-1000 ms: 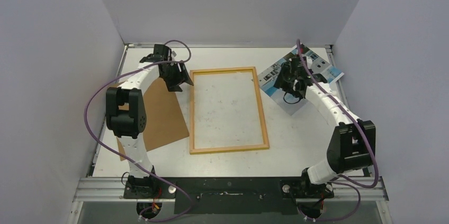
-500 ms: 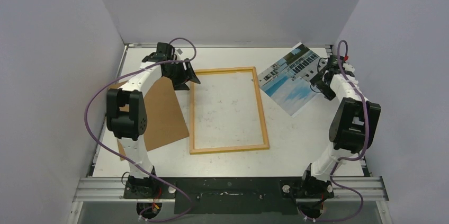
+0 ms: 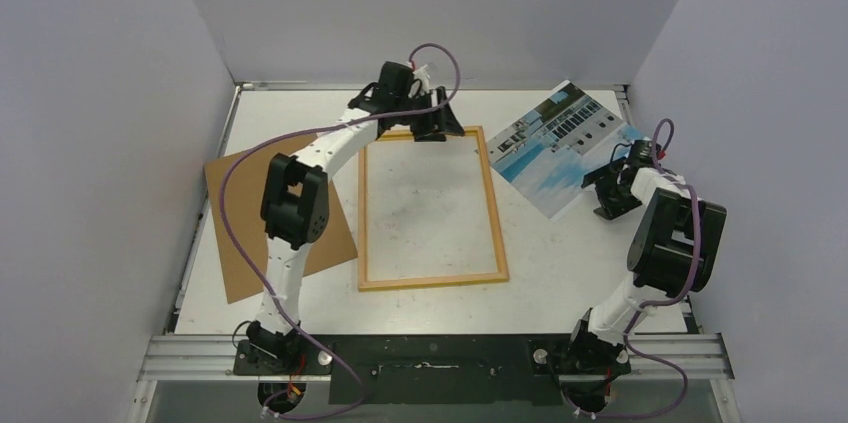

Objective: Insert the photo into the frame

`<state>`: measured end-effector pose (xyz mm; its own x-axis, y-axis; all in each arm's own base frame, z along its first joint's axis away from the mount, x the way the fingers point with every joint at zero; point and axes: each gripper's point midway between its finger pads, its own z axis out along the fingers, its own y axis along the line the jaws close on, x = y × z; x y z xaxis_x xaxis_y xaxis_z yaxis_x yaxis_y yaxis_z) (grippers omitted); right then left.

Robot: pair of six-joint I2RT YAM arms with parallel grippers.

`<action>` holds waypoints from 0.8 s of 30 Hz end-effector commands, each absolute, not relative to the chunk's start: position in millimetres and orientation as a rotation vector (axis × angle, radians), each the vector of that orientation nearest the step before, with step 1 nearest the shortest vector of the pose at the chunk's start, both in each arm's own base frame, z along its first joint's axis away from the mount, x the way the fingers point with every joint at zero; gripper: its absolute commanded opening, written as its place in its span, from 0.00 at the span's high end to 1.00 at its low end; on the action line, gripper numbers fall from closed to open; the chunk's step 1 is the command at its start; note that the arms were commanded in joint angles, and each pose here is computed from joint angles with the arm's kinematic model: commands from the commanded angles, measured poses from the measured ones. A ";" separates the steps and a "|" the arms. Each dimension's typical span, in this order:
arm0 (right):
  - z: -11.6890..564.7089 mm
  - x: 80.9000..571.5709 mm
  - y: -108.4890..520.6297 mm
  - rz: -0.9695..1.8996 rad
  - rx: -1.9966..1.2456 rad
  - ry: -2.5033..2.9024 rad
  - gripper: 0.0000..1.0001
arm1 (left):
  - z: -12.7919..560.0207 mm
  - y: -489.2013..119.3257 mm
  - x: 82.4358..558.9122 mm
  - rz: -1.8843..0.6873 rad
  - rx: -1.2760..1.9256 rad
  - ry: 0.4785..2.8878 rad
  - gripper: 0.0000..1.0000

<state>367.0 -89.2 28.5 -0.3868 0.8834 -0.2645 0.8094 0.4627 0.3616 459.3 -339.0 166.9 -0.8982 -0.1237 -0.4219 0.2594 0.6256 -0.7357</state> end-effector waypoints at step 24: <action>21.9 305.5 -46.6 0.410 1.583 2.263 0.43 | 108.4 -569.9 418.9 -1.344 0.415 2.196 0.54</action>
<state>326.0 -54.4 26.7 -0.3011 0.9410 -0.1544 0.8212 0.3382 0.4596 414.2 -540.9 84.8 -0.8677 0.0436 -0.4951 0.4402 0.5298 -0.7249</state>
